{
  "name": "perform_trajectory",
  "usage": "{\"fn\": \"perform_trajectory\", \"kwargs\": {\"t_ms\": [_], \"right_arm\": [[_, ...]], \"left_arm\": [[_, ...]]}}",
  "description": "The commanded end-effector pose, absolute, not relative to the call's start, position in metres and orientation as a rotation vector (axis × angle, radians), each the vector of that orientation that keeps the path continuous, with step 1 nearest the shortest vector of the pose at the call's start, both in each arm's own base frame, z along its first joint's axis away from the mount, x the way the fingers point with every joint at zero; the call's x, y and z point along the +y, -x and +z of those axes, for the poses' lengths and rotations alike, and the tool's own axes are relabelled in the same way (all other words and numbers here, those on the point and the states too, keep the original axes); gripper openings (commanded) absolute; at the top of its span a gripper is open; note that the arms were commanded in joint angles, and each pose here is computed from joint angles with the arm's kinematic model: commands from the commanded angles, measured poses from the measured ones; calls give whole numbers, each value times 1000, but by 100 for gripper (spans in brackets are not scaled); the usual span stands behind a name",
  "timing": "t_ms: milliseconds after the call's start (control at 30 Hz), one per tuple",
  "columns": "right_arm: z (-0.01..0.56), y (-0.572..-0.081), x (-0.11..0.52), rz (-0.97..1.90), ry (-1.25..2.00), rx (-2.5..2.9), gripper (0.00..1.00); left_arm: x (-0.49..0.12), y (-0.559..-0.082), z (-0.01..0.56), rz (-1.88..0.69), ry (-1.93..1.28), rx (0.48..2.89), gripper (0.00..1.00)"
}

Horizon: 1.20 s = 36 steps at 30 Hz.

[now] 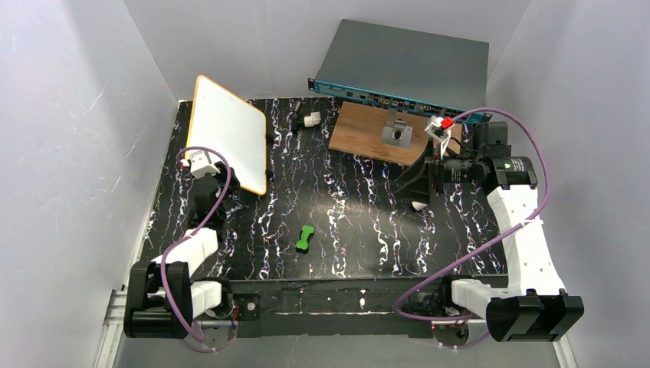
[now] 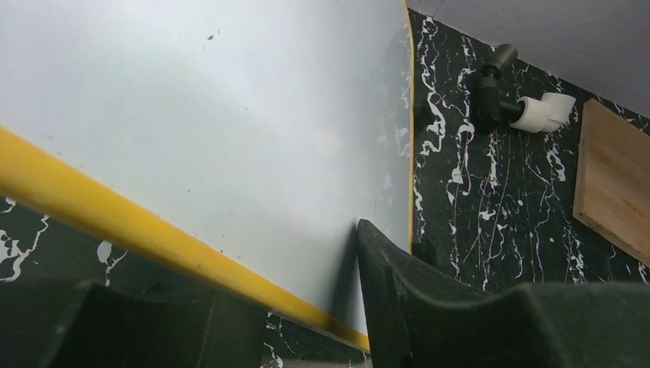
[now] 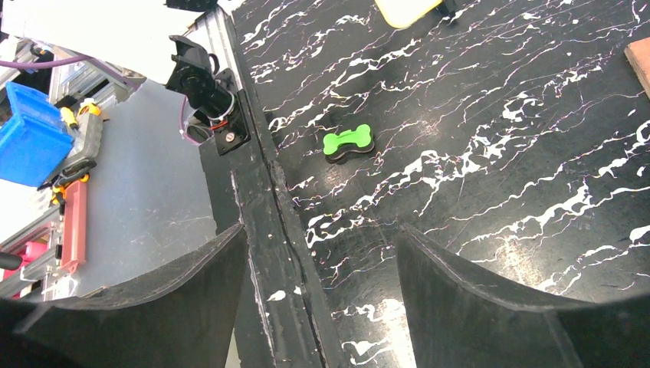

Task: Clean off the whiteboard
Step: Place the whiteboard on the whiteboard stand, then reset both arms

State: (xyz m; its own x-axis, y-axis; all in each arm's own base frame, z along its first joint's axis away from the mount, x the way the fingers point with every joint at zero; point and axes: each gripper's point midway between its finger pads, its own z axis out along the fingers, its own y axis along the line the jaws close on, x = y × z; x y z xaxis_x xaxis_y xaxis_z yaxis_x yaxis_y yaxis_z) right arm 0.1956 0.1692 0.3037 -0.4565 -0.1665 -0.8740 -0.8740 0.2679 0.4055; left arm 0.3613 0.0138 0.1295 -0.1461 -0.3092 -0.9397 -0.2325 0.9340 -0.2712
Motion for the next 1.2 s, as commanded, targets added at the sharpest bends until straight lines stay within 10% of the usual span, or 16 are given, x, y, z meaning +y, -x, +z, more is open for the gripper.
{"fn": "perform_trajectory", "kwargs": {"t_ms": [0,633,1167], "right_arm": [[305,-199,169,1228,946,1799,77],[298,-203,165,1173,945,1830,77],[297,-212,132,818,887,1910,77]], "left_arm": [[30,-354,115,25,441,1790,41],[20,-339,151,-68,467,1777,97],[-5,-216,221,-154,376,1943,98]]}}
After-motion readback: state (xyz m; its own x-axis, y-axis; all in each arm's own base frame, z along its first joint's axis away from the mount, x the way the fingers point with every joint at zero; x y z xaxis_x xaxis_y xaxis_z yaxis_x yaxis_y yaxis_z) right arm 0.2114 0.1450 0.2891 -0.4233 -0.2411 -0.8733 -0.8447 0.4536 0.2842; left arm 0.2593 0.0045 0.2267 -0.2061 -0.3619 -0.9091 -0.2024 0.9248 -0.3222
